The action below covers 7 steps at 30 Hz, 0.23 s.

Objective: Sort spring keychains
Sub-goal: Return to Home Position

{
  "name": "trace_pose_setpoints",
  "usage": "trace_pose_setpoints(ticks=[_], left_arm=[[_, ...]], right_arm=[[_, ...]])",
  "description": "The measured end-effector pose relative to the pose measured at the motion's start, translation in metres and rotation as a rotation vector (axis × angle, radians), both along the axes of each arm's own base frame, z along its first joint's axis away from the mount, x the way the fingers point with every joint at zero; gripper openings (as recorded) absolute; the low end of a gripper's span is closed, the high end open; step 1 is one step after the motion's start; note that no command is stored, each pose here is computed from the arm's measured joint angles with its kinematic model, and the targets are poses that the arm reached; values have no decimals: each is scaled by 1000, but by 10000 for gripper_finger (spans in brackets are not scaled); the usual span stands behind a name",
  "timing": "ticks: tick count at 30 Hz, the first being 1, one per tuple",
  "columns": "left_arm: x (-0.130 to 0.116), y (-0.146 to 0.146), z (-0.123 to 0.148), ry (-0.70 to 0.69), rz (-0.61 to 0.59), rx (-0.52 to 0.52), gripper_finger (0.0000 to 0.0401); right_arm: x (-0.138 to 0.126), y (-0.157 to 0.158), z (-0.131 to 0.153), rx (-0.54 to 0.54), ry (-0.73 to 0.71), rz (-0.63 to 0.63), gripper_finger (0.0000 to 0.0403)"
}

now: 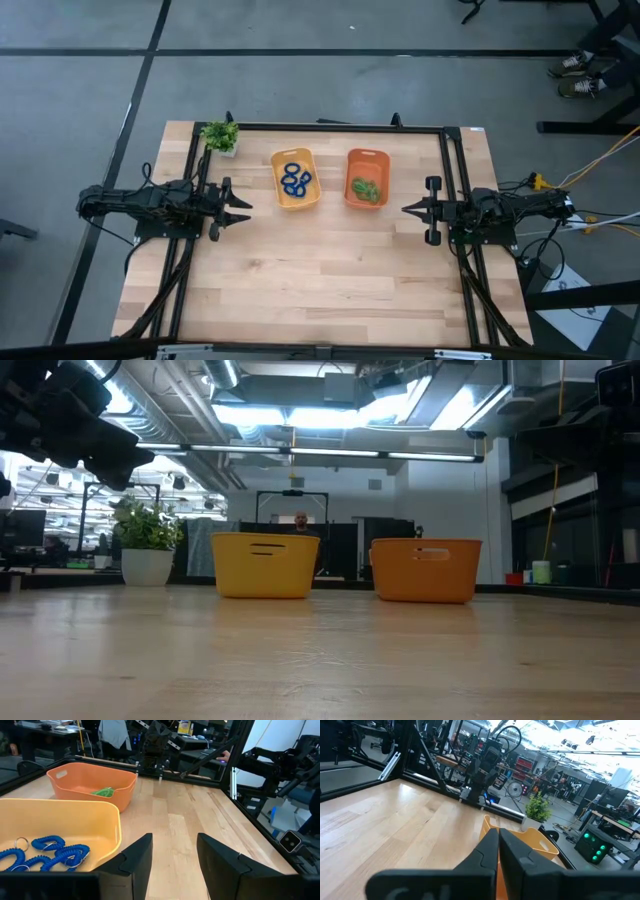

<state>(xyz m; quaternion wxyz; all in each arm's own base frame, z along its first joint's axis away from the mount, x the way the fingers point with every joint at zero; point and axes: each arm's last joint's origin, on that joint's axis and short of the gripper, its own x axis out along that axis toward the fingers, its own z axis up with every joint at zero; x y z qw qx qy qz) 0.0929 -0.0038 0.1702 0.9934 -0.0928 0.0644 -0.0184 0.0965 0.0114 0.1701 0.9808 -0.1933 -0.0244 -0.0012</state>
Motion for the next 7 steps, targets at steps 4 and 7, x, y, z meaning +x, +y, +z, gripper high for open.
trace_pose_setpoints(ticks=[4, 7], left_arm=[[0, 0, 0, 0, 0, 0, 152], [0, 0, 0, 0, 0, 0, 151]], right_arm=[[0, 0, 0, 0, 1, 0, 16], [0, 0, 0, 0, 1, 0, 16]])
